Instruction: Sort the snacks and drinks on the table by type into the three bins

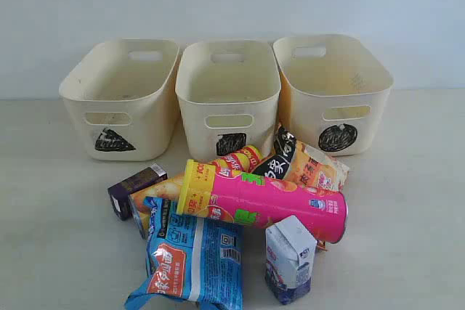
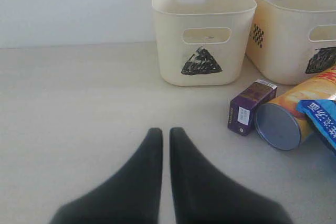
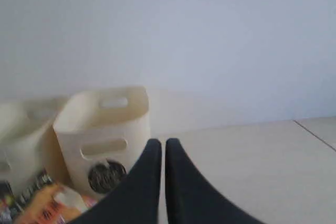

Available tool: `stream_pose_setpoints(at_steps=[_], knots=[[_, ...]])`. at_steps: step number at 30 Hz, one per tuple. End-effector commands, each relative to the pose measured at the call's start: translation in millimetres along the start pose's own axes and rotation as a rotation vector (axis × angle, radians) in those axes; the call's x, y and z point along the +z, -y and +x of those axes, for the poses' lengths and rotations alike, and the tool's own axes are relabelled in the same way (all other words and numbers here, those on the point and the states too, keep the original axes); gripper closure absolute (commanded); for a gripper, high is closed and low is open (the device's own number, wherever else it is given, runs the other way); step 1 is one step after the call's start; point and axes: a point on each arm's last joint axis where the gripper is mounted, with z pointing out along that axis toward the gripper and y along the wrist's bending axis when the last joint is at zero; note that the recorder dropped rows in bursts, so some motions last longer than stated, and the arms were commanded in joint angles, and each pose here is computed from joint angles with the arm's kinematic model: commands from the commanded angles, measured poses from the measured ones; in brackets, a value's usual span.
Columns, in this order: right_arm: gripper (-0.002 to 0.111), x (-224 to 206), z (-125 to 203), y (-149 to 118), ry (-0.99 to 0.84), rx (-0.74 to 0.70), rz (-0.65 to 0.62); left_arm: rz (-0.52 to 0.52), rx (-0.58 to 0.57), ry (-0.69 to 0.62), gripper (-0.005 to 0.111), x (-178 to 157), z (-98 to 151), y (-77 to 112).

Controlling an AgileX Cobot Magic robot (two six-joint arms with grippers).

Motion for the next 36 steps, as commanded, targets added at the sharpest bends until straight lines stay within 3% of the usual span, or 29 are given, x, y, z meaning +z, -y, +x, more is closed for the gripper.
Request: stream_pose_setpoints(at_steps=[1,11,22,28,36], knots=[[0.108,-2,-16,1,0.175,0.139,-0.004,0.0,-0.017,0.005,0.103,0,0,0.1],[0.108,18,-54,-7,0.117,0.095,-0.001,0.0,-0.017,0.005,0.103,0,0,0.1],[0.108,99,-113,-19,-0.134,-0.075,0.007,0.0,-0.017,0.005,0.103,0,0,0.1],[0.108,144,-123,-35,-0.329,-0.182,-0.069,0.0,-0.017,0.005,0.103,0,0,0.1],[0.108,185,-111,-74,-0.595,-0.375,-0.271,0.0,-0.017,0.005,0.103,0,0,0.1]])
